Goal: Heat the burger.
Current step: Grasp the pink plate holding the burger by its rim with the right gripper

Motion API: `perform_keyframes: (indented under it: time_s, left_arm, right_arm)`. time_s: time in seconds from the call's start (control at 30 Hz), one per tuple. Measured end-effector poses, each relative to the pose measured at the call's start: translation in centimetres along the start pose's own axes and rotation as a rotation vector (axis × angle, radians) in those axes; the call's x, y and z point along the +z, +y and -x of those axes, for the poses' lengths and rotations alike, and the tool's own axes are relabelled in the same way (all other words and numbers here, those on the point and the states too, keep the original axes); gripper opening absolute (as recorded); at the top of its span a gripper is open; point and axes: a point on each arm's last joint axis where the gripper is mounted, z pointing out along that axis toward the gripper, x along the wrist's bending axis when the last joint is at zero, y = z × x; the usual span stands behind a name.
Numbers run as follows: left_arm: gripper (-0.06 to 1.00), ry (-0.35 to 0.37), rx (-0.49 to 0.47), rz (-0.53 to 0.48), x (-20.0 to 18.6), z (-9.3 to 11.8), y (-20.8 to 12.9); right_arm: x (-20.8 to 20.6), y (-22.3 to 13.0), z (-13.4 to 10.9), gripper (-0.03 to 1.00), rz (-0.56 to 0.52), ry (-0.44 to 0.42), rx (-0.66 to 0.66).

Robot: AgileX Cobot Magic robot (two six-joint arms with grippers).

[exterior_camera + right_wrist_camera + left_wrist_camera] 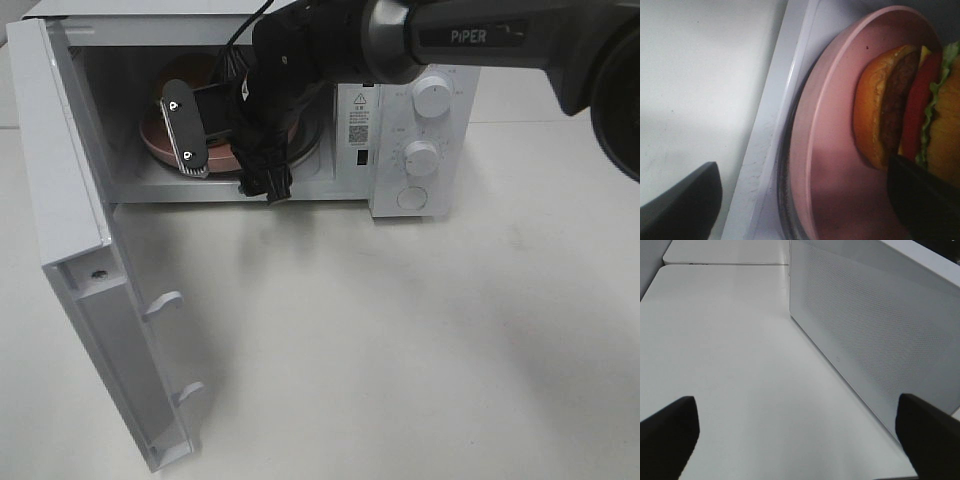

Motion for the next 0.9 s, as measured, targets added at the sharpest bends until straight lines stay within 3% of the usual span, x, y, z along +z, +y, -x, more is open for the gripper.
perform_keyframes:
  time_s: [0.9]
  left_arm:
    - [0.99, 0.000, 0.000, 0.000, 0.0, 0.0, 0.0]
  right_arm:
    - [4.0, 2.4, -0.5, 0.82, 0.040, 0.009, 0.026]
